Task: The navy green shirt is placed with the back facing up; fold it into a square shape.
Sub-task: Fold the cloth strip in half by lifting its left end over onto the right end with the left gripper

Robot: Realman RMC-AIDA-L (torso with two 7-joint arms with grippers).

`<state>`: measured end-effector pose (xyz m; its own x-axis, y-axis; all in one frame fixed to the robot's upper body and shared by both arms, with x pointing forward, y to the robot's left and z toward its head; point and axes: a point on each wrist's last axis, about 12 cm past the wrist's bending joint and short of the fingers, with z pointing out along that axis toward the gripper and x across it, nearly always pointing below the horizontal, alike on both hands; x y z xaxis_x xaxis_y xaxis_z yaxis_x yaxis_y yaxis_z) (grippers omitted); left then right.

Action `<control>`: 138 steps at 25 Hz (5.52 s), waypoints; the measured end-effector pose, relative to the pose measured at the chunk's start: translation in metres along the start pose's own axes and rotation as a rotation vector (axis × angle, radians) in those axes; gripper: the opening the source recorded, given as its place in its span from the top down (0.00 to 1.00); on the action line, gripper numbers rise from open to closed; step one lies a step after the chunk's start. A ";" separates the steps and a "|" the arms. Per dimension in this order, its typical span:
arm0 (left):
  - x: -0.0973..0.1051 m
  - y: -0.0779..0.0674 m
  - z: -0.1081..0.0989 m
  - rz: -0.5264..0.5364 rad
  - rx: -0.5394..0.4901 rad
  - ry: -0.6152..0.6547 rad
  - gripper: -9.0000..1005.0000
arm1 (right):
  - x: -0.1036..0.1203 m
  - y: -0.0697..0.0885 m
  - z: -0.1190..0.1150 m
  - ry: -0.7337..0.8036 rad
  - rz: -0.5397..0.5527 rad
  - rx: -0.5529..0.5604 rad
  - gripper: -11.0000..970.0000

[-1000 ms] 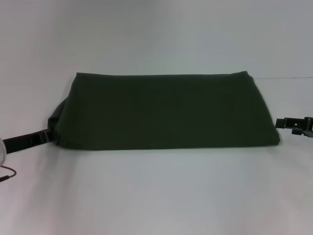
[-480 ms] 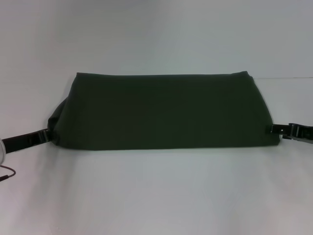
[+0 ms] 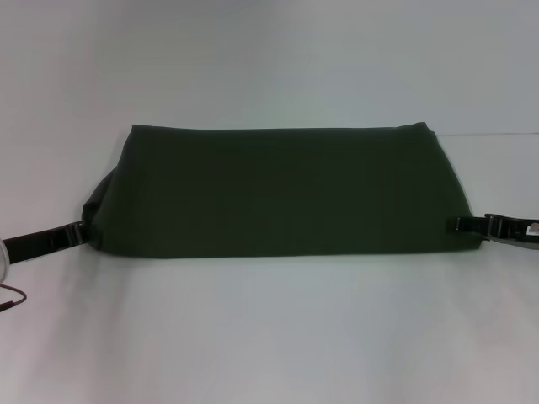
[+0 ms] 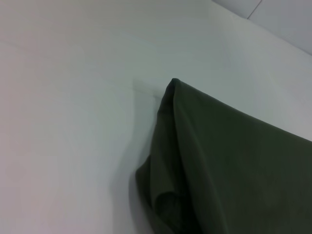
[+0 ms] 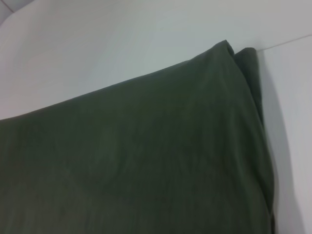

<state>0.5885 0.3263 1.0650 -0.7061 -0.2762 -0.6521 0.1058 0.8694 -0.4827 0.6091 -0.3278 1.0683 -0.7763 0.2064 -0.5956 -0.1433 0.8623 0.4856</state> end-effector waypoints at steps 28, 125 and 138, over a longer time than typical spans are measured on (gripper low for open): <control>0.002 -0.002 0.000 0.003 0.021 0.013 0.99 | 0.011 -0.002 0.009 -0.002 -0.021 0.053 0.99; 0.033 0.010 -0.027 -0.463 0.148 0.079 0.18 | -0.010 -0.008 -0.058 -0.240 -0.006 -0.232 0.20; 0.031 0.014 -0.021 -0.583 0.103 0.071 0.18 | -0.018 -0.006 -0.060 -0.261 -0.015 -0.234 0.20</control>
<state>0.5533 0.3386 1.0504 -0.7127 -0.6650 -0.2233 -0.2487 0.5372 -0.8060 0.5873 -0.3641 1.1145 -0.5946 0.3320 -0.7323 -0.3137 0.7428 0.5915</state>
